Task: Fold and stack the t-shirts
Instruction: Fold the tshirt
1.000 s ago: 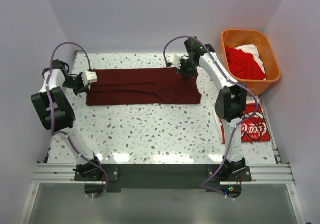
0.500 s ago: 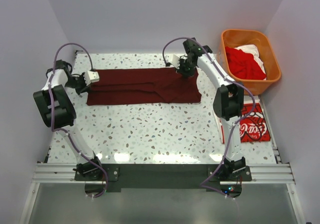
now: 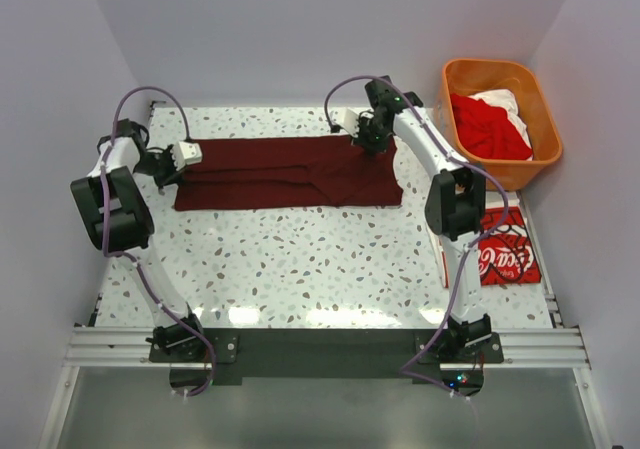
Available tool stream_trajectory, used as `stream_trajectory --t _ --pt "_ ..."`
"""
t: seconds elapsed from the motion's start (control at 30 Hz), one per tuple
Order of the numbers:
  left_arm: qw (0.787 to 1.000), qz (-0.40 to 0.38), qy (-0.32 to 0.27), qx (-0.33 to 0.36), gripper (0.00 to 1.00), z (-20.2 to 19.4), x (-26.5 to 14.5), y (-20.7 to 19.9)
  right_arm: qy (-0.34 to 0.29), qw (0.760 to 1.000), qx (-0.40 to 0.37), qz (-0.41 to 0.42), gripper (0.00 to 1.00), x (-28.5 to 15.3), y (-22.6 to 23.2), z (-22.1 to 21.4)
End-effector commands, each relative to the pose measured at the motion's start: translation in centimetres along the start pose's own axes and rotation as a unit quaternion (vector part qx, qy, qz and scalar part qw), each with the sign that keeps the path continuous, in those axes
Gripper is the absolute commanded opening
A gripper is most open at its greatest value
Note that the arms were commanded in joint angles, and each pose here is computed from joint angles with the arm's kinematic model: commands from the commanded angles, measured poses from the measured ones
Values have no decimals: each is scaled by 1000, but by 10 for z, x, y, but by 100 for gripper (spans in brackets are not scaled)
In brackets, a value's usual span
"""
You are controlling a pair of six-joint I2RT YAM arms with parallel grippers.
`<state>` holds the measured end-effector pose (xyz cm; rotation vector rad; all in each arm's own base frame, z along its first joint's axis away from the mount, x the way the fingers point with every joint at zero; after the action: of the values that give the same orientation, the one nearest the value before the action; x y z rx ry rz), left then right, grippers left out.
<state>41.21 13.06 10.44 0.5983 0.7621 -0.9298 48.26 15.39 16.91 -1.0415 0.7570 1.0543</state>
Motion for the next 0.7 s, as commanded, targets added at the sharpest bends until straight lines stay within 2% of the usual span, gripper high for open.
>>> stream_trajectory --t 0.0,0.67 --pt "1000 19 -7 11 0 7 -3 14 -9 999 -2 -42 0 -6 -20 6" --pt "1000 25 -3 7 0 6 10 24 4 999 -4 -51 0 8 -25 0"
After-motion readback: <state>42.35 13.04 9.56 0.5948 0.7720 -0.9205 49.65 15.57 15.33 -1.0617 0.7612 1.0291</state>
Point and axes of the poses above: each gripper's point midway between its finger pads, its own x axis out along the fingers, its own y axis along the line the jaws close on, z = x × y, the point moved 7 cm from there along -x, back along the fingers, and after that the axes turned 5 degrees about -x, right-handed, at the moved point
